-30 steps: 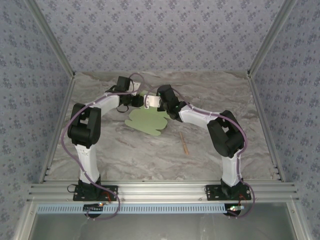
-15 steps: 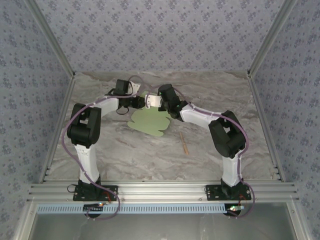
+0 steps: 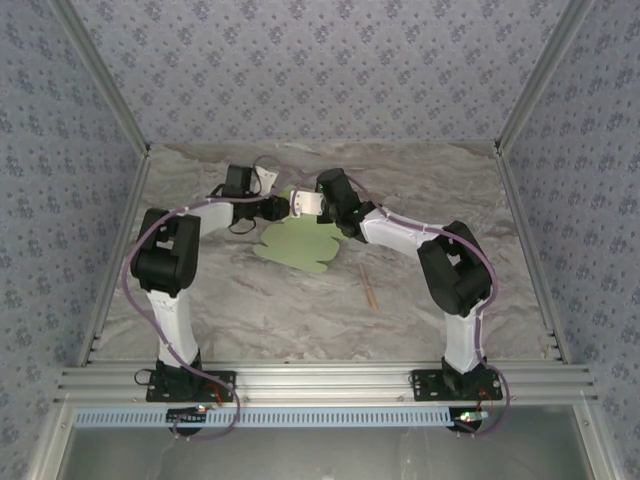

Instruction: Fold the paper box

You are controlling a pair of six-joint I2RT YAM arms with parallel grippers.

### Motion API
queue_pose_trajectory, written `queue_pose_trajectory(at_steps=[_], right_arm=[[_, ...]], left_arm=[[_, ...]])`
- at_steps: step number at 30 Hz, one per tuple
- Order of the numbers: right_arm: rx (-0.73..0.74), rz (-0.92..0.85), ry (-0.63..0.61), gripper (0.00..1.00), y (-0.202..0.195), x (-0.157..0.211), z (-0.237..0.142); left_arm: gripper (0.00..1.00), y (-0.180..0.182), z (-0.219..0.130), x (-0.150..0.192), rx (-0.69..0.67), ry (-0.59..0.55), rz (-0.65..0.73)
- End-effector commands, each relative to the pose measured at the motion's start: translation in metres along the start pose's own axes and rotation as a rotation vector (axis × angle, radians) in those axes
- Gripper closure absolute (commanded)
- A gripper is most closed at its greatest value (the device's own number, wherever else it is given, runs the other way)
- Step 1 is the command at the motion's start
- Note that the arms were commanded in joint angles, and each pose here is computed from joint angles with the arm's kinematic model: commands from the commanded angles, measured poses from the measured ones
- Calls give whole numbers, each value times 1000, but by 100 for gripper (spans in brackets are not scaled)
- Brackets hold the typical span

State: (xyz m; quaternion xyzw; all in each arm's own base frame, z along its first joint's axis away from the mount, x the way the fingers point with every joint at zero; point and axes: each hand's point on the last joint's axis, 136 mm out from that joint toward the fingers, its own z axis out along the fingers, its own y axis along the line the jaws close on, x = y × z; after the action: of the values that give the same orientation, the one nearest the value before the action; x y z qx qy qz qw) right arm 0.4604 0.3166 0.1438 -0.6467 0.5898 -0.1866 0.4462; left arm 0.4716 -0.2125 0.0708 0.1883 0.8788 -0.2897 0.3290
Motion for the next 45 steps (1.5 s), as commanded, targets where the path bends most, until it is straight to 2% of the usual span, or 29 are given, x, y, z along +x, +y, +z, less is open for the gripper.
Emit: queue_pose_trajectory(at_steps=[1, 8, 13, 22, 33, 45], right_arm=[[13, 28, -28, 100, -17, -7, -11], [18, 40, -37, 100, -21, -10, -14], [26, 51, -47, 100, -24, -14, -16], [18, 87, -53, 100, -20, -16, -16], [5, 212, -77, 100, -19, -33, -26], [-14, 315, -150, 100, -26, -58, -46]], left_arm=[[67, -14, -19, -33, 50, -113, 48], [71, -14, -18, -33, 63, -132, 33], [73, -8, -14, -27, 36, -118, 13], [81, 2, -7, -21, -14, -133, -37], [83, 32, -7, -14, -324, -134, -138], [84, 48, -8, -10, -559, -139, -218]])
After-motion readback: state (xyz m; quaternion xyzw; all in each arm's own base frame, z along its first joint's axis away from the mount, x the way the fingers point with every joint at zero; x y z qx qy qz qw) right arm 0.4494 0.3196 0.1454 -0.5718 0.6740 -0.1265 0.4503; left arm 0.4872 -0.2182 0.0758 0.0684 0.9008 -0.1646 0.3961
